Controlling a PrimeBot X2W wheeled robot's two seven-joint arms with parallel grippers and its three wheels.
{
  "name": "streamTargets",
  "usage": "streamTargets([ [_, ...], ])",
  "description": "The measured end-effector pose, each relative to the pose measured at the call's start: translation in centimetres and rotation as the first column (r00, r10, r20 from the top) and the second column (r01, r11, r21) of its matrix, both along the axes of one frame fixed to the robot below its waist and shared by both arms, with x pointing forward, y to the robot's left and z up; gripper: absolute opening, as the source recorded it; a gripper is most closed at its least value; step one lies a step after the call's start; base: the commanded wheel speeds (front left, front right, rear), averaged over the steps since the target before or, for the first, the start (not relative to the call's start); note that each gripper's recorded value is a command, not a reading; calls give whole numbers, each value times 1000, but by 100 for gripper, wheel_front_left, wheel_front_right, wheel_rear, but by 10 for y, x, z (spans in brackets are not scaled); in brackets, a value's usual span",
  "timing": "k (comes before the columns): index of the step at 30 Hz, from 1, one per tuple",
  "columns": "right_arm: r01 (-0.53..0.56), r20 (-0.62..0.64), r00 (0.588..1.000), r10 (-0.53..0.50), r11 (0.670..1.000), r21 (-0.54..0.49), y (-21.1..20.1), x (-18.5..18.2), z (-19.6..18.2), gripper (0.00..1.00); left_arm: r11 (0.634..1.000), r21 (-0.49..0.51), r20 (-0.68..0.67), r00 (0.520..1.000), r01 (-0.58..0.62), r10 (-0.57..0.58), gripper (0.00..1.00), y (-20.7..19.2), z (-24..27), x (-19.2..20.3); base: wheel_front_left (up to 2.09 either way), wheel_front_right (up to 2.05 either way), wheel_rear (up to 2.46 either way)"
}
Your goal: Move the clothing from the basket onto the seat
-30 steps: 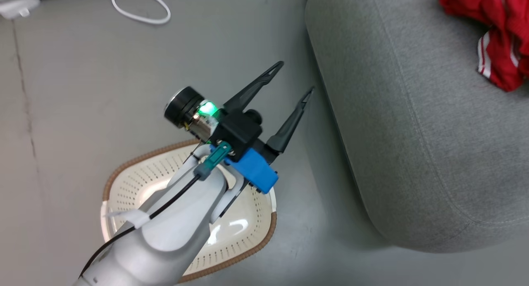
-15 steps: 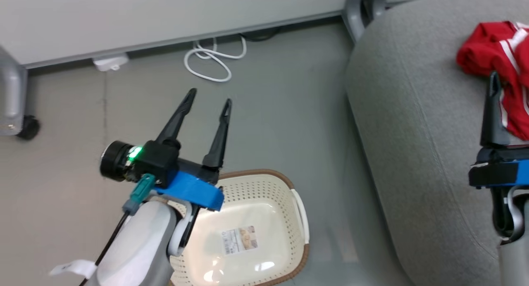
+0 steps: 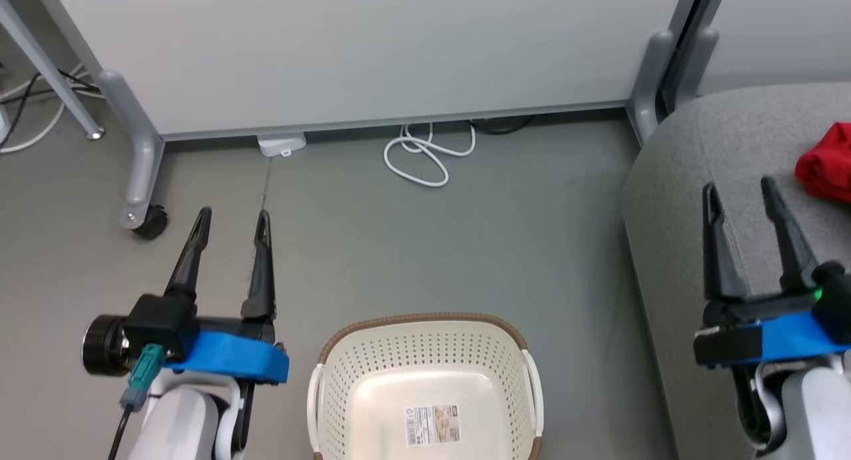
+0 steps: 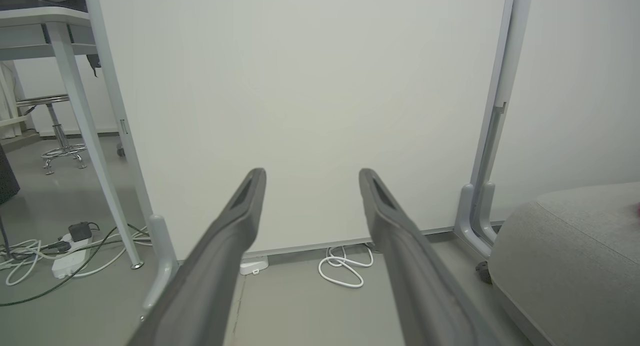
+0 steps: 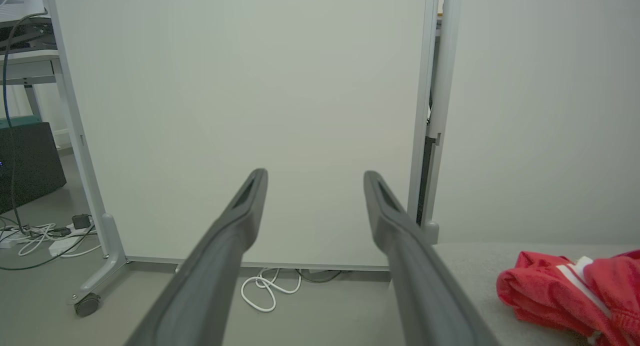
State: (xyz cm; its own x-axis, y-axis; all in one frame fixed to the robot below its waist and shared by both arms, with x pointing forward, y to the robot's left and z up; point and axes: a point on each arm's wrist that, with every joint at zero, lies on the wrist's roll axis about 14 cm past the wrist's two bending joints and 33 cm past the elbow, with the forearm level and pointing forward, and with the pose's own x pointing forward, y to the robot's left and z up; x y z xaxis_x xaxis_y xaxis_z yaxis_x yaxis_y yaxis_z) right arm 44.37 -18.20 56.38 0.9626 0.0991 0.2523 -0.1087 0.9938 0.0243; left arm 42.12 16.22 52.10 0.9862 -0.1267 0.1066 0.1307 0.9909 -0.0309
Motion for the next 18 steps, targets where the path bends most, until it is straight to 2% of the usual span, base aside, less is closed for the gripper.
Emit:
streamTargets([
  [5,-23,-32,999,24,1000,5,12,-18,-11,100,999,-6,-13,999,-43,43,100,13,-5,-20,0,0,0],
  [18,-12,-111,994,17,999,43,14,-51,-36,100,997,-23,-23,997,-69,68,100,17,-10,-47,0,0,0],
])
